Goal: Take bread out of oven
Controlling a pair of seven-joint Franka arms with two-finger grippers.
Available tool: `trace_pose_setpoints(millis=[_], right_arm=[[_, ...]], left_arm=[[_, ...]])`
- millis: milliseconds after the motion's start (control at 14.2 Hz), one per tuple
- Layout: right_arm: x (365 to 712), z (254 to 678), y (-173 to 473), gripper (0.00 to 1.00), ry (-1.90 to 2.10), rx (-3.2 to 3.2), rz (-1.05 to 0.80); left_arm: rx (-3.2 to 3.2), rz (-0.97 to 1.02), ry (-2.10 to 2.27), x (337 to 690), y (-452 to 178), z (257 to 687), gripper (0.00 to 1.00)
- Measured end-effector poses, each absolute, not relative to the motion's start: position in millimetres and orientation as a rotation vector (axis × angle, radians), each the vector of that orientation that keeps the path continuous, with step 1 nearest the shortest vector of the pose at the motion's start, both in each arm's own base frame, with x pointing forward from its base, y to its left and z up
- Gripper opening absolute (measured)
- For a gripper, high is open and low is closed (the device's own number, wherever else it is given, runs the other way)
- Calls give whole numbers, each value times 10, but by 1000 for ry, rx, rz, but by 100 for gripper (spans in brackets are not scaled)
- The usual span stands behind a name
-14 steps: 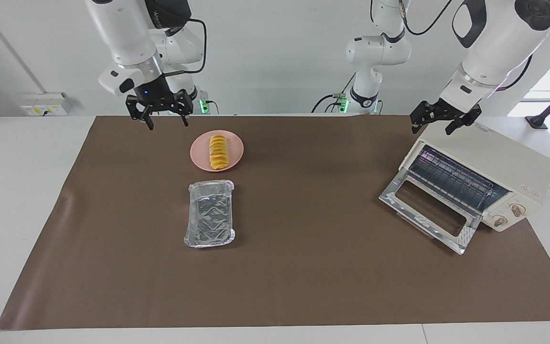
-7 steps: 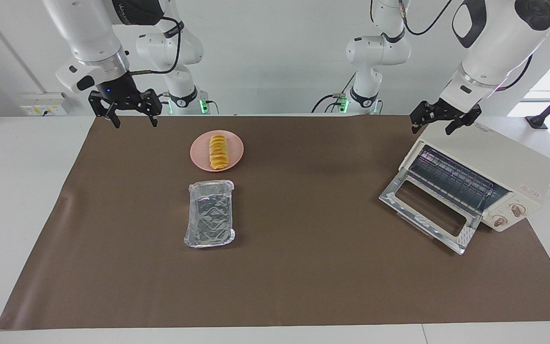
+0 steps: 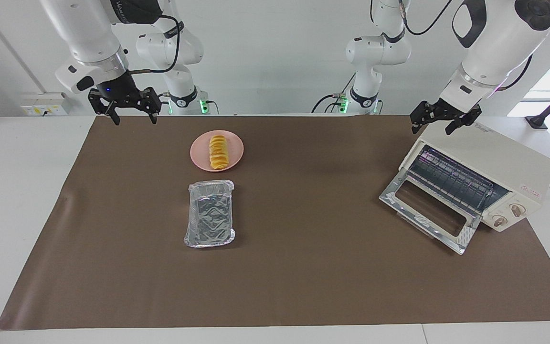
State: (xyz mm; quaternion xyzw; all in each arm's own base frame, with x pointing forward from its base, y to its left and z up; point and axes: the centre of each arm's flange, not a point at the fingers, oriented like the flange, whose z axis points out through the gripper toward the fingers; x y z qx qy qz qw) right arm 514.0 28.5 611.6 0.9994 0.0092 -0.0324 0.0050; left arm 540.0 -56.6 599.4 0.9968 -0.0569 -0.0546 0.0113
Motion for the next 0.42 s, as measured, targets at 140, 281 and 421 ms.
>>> trace_pose_setpoints(millis=[140,281,421], right_arm=[[5119,6103,255,100,20,3128,-132],[5116,6101,213,100,7,3128,-139],[5115,6100,208,100,6,3128,-140]], left_arm=[[3109,-170,-177,5400,-566,5994,100],[3109,-170,-177,5400,-566,5994,100],[3109,-170,-177,5400,-566,5994,100]])
